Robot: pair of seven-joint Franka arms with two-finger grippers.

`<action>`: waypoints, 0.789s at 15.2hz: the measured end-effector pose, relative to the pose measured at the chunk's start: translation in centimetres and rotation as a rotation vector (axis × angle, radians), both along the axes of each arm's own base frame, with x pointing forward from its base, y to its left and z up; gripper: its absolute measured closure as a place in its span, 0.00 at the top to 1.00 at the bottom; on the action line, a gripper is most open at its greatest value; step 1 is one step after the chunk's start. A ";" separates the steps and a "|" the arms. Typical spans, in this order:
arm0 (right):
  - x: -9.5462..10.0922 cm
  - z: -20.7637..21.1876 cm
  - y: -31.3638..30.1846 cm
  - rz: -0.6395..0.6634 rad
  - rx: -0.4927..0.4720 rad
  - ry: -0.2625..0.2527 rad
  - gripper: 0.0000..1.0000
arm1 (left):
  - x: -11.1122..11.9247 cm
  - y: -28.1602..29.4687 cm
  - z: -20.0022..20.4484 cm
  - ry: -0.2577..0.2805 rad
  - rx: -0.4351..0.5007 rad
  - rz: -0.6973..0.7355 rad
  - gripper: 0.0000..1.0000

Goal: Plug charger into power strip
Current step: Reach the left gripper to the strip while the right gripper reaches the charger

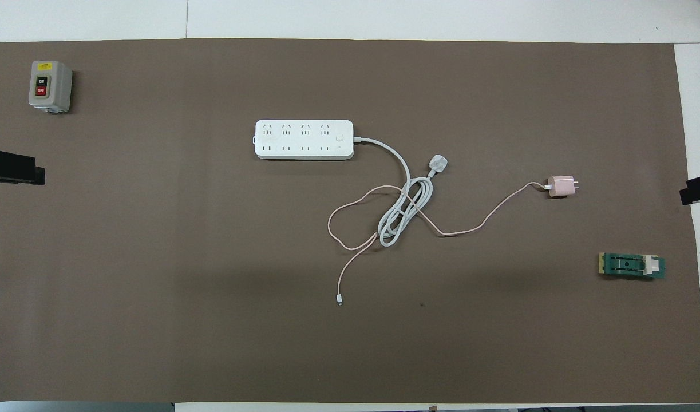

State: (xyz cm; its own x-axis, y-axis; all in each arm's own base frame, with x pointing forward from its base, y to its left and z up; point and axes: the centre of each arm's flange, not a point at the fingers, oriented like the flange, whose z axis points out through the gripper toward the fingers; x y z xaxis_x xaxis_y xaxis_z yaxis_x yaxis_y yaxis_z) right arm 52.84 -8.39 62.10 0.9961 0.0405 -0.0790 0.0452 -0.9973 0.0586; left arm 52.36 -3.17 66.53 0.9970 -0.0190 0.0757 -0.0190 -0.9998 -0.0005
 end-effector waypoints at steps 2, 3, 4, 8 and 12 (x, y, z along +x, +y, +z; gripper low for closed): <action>0.0 0.0 0.0 0.000 0.000 0.000 1.00 | -0.1 -0.1 -0.1 0.012 0.001 -0.003 1.00; 0.0 0.0 0.0 0.000 0.000 0.000 1.00 | -0.4 -0.2 -0.3 0.034 0.003 -0.003 1.00; 0.0 0.0 0.0 0.000 0.000 0.000 1.00 | -0.7 -0.2 -0.6 0.062 0.002 -0.004 1.00; 0.0 0.0 -0.1 -0.002 0.000 0.001 1.00 | -1.3 -0.5 -1.4 0.123 -0.013 -0.008 1.00; -0.1 -0.1 -0.5 -0.009 0.001 0.005 1.00 | -1.3 -0.8 -2.7 0.153 -0.013 -0.014 1.00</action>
State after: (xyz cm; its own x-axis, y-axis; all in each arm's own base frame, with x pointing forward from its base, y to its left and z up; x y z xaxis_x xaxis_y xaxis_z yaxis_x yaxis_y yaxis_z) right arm 52.71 -8.85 62.04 0.9960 0.0315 -0.0838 0.0364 -0.9977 0.0575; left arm 51.07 -4.01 63.84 0.9965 -0.0334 -0.0766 -0.0322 -0.9993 0.0164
